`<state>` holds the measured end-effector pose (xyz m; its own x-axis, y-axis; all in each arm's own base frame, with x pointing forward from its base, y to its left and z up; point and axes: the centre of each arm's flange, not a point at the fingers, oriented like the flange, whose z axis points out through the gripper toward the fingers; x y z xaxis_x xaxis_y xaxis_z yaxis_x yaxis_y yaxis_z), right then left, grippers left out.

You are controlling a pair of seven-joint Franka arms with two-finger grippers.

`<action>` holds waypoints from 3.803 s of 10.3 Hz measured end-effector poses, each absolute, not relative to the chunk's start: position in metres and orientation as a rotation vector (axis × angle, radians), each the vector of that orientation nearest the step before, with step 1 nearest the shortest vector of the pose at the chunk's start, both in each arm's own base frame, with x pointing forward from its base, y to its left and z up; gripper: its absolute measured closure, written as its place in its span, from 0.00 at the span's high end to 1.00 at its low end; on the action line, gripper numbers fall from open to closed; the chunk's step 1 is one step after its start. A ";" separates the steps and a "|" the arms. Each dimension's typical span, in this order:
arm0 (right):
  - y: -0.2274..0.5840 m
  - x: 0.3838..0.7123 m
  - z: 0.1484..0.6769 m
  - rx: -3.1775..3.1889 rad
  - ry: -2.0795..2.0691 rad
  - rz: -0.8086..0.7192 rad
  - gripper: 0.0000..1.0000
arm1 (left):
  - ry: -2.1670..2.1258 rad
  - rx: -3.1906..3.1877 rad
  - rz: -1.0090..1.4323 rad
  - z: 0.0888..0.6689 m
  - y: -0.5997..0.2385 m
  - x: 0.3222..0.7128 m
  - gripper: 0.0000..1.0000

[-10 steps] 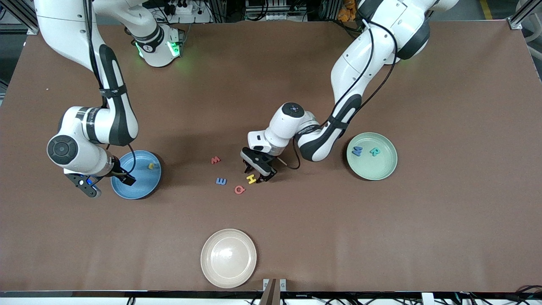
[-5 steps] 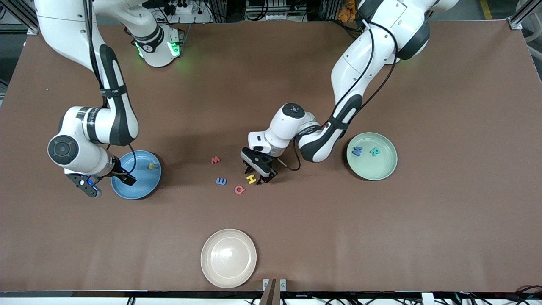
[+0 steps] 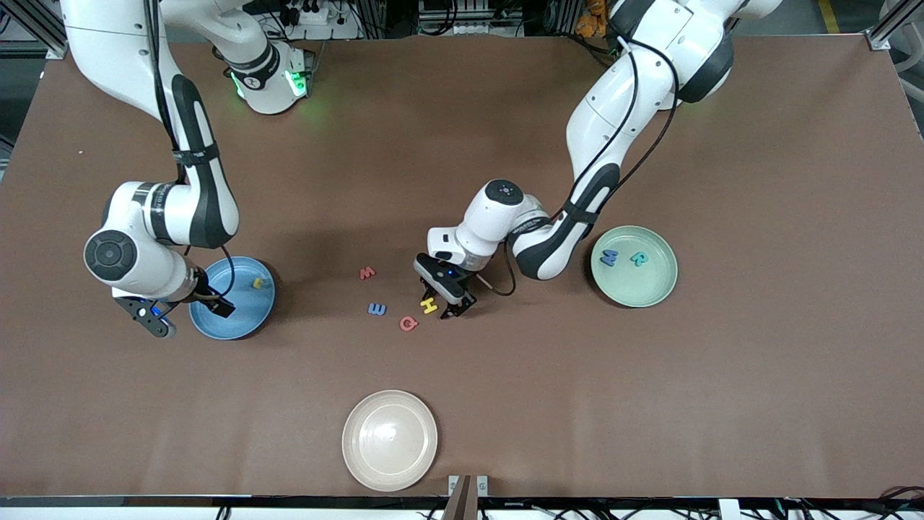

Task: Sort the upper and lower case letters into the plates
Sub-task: 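Lower the left gripper onto the yellow H and grasp it, then place the H on the green plate while the right gripper reaches the w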

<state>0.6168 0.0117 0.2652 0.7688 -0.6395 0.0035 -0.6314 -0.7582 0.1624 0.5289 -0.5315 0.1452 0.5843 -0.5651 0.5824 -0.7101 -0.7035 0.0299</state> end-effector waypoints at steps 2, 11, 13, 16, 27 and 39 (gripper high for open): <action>0.027 0.617 0.266 2.806 -1.024 -0.070 1.00 | -1.057 2.552 0.809 0.146 -0.533 0.528 0.56; 0.056 0.617 0.268 2.795 -1.055 -0.051 1.00 | -1.081 2.523 0.828 0.146 -0.552 0.520 0.32; 0.059 0.617 0.268 2.793 -1.070 -0.047 1.00 | -1.075 2.525 0.827 0.146 -0.552 0.520 0.32; 0.078 0.616 0.268 2.802 -1.146 -0.057 1.00 | -1.050 2.534 0.826 0.147 -0.552 0.522 0.32; 0.244 0.571 0.216 2.744 -1.473 0.003 1.00 | -1.158 2.829 0.187 0.257 -0.409 0.588 0.32; 0.281 0.527 0.182 2.756 -1.578 -0.093 1.00 | -1.225 2.838 -0.112 0.233 -0.159 0.508 0.39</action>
